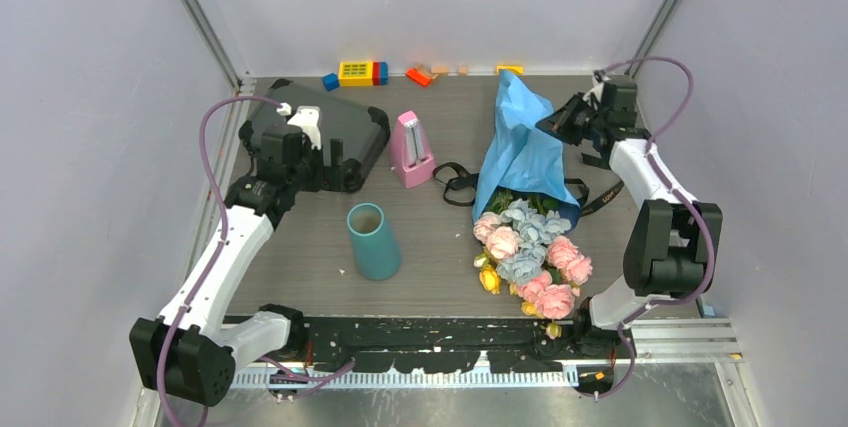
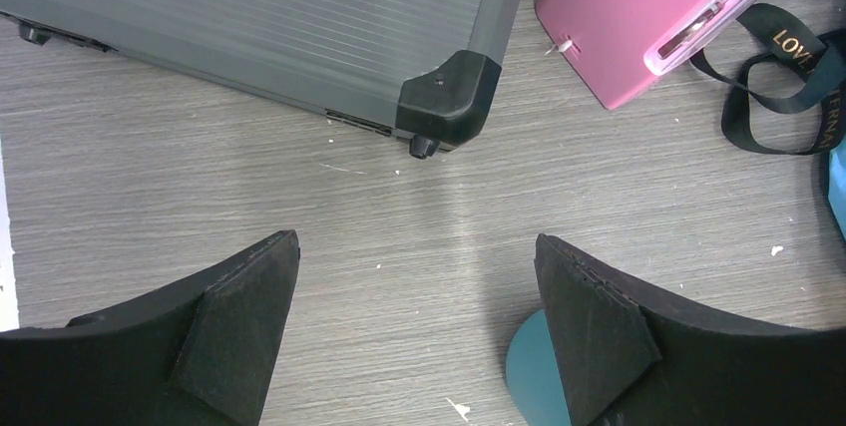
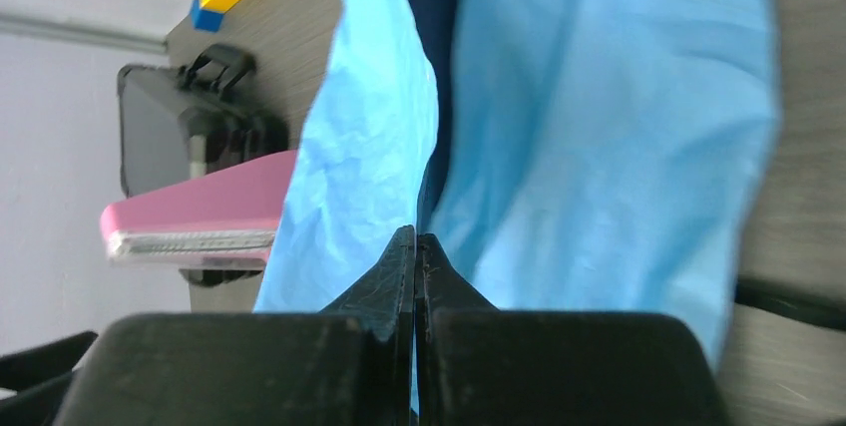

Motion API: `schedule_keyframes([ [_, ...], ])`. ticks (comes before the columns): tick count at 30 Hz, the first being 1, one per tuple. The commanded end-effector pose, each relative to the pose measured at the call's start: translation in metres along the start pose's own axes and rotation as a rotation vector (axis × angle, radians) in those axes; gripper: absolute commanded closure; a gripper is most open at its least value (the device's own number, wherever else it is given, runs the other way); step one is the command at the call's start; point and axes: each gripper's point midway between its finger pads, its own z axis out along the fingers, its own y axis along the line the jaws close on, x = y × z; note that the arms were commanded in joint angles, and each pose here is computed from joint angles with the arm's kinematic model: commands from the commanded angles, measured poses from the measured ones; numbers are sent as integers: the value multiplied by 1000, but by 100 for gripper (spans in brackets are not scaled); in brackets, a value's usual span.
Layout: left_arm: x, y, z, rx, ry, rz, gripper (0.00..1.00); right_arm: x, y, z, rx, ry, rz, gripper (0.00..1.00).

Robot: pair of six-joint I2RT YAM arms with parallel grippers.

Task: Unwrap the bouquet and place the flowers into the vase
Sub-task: Unfold the wrapping paper at the center of the board.

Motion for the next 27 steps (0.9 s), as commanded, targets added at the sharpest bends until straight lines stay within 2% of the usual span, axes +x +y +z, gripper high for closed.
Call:
schedule_keyframes([
  [1, -19, -1, -7, 9, -80, -2, 10, -8, 62, 2, -79, -42, -131, 100],
  [6, -19, -1, -9, 8, -84, -2, 10, 19, 82, 38, -87, 22, -141, 100],
  [15, -20, -1, -10, 7, -87, -3, 10, 70, 114, 91, -49, 94, -253, 100],
  [21, -19, -1, -10, 4, -87, 0, 10, 85, 113, 121, 43, 81, -311, 100],
  [27, -17, -3, -8, 7, -78, 5, 10, 82, 139, 132, 8, 88, -326, 98],
])
